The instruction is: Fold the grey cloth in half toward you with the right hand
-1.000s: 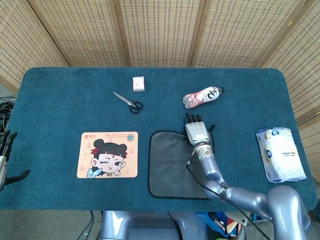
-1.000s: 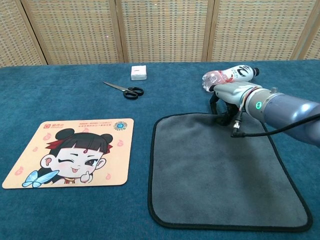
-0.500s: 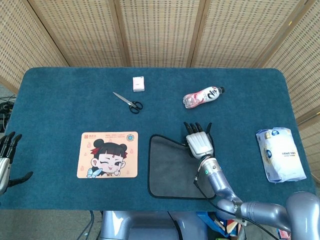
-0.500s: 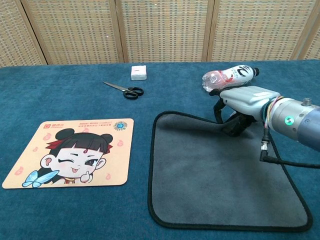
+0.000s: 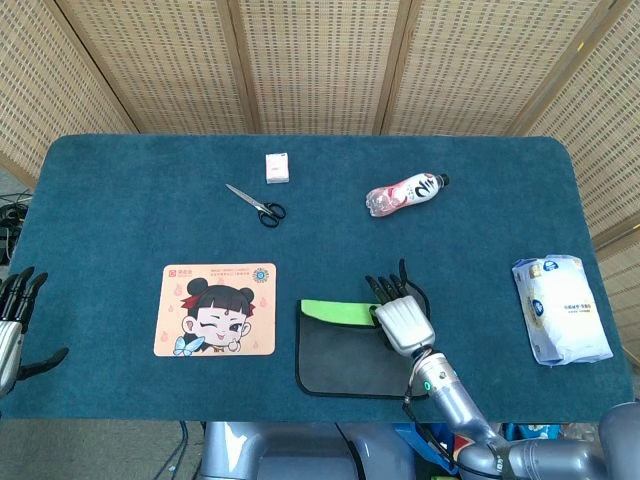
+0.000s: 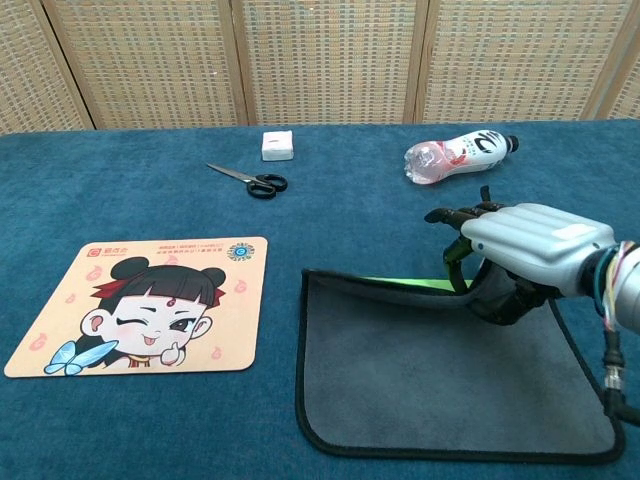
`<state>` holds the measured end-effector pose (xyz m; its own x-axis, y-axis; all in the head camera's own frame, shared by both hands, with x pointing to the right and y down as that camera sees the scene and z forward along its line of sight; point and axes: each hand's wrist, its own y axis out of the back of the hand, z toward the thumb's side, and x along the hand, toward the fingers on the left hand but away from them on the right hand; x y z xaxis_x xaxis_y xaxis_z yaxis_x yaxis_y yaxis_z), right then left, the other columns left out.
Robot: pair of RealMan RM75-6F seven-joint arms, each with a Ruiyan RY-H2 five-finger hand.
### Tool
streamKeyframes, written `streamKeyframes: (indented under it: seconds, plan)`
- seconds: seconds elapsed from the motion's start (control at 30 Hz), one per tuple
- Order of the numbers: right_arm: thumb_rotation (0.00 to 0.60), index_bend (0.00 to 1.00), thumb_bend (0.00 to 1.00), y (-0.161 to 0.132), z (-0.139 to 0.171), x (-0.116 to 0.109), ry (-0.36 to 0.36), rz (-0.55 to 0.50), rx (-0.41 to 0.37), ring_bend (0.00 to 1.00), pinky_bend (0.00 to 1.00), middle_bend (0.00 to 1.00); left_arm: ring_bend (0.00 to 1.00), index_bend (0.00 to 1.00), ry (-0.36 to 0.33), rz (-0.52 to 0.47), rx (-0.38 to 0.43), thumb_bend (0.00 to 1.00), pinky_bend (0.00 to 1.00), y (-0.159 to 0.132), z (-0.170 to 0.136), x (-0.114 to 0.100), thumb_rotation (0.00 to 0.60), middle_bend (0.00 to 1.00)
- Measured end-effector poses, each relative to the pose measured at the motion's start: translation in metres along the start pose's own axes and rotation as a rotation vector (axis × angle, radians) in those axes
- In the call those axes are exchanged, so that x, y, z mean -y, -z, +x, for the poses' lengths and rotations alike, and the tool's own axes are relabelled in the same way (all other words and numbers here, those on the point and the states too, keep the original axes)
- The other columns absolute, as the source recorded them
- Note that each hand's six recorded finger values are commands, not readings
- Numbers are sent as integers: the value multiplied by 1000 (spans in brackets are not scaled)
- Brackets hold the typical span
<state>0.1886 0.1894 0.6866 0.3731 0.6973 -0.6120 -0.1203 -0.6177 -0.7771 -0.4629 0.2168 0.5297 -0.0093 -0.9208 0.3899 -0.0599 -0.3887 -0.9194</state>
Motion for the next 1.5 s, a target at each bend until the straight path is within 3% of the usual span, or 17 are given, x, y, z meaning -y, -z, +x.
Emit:
streamKeyframes:
  seconds: [0.57,1.5]
  plan:
    - [600,594,540,-6,37,28,-39,47,-25,0,0,0,0,0,-18,-9,20,153,0,-2,-7,-5,600,0]
    - [600,594,540,-20,72,41,-73,48,-69,0,0,0,0,0,-19,-9,26,153,0,-3,-8,-6,600,0]
